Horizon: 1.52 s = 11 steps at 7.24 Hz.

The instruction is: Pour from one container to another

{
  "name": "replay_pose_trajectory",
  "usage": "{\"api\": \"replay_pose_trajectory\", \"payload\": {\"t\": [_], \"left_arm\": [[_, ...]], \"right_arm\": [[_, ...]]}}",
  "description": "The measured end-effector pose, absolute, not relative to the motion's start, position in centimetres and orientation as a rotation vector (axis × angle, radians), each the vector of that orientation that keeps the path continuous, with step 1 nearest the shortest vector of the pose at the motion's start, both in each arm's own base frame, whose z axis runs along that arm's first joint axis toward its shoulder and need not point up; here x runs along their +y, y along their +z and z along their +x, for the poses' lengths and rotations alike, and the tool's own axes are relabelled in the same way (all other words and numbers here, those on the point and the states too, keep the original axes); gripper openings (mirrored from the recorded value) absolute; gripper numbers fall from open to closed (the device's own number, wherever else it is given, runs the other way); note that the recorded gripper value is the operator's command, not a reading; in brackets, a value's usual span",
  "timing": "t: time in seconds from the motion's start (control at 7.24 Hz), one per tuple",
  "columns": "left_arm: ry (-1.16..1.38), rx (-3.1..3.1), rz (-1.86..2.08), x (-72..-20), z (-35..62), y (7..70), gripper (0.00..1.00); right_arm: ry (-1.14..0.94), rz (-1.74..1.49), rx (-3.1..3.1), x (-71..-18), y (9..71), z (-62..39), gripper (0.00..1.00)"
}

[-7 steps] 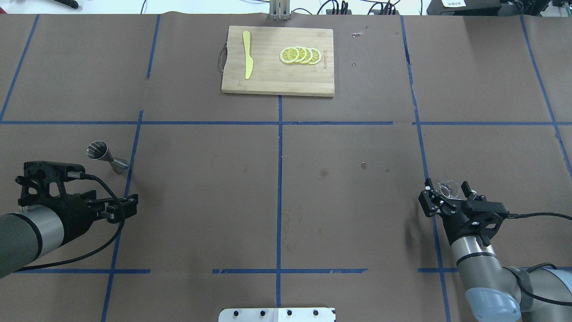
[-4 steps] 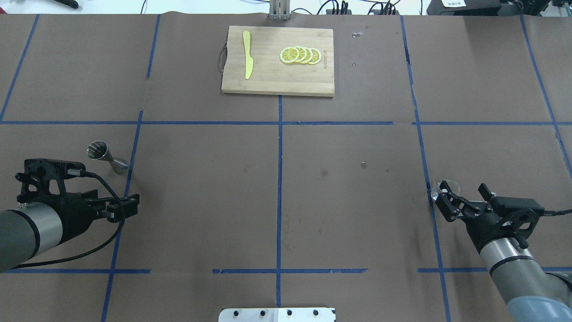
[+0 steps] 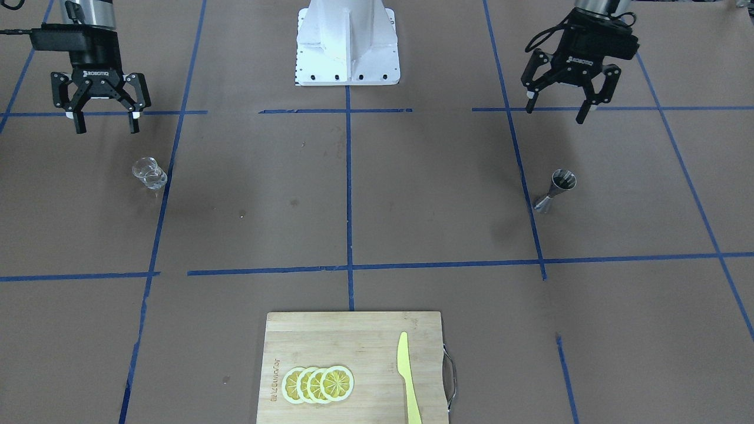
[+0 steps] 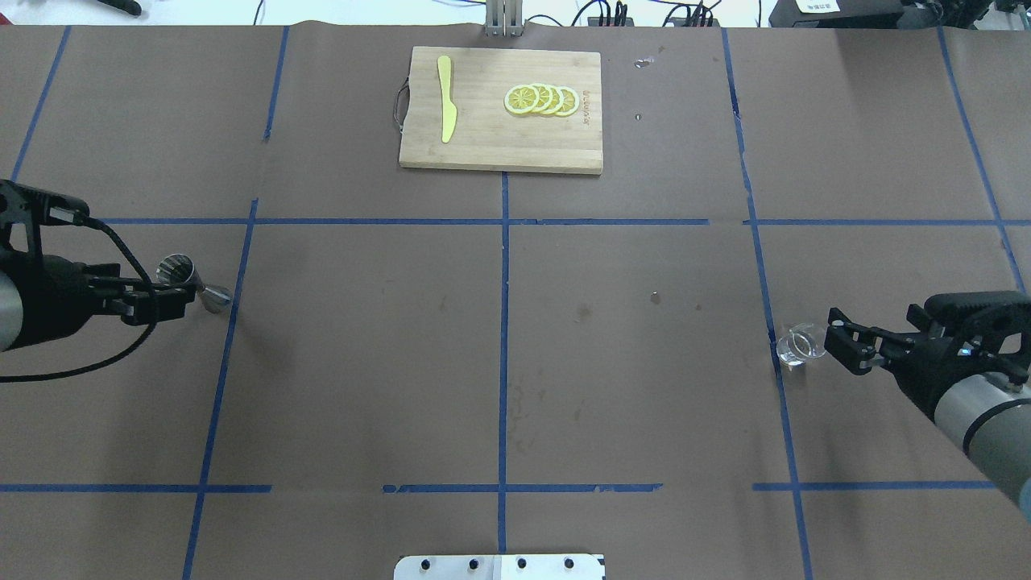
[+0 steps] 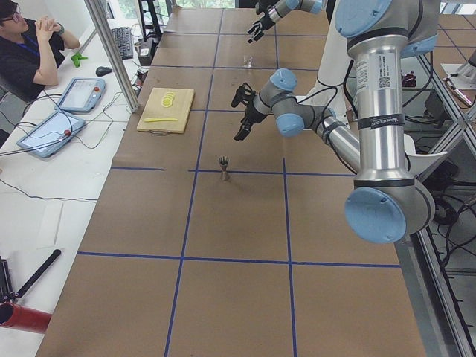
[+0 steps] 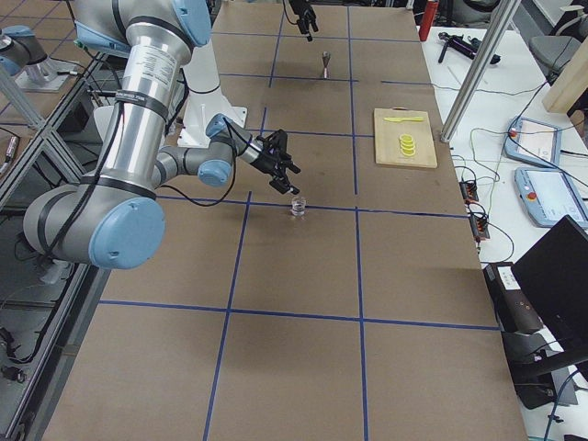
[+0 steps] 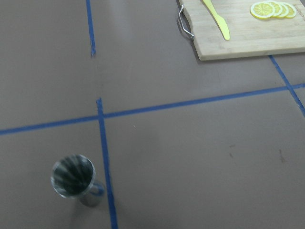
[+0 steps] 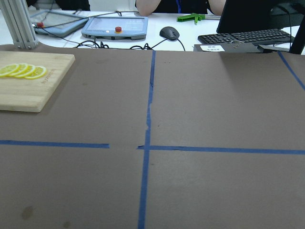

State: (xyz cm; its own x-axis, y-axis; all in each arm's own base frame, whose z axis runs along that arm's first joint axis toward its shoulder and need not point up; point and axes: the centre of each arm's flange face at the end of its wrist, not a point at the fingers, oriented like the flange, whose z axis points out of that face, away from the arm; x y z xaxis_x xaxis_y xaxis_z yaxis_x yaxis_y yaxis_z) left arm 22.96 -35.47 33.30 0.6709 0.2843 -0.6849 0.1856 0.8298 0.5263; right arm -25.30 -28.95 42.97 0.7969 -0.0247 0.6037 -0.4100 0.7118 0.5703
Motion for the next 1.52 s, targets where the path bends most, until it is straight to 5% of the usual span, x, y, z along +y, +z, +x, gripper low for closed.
{"api": "replay_pose_trajectory", "payload": {"t": [0.83,1.52], "left_arm": [[0.233,0.767,0.494,-50.8,3.5,50.6,1.0],[0.184,0.784,0.302,-47.3,-4.1,61.1,1.0]], "right_arm": [[-0.13,0.204,-0.599,-46.4,49.4,-5.1,1.0],[-0.078,0.027,-0.74,-46.6,54.3,-0.9,1.0]]}}
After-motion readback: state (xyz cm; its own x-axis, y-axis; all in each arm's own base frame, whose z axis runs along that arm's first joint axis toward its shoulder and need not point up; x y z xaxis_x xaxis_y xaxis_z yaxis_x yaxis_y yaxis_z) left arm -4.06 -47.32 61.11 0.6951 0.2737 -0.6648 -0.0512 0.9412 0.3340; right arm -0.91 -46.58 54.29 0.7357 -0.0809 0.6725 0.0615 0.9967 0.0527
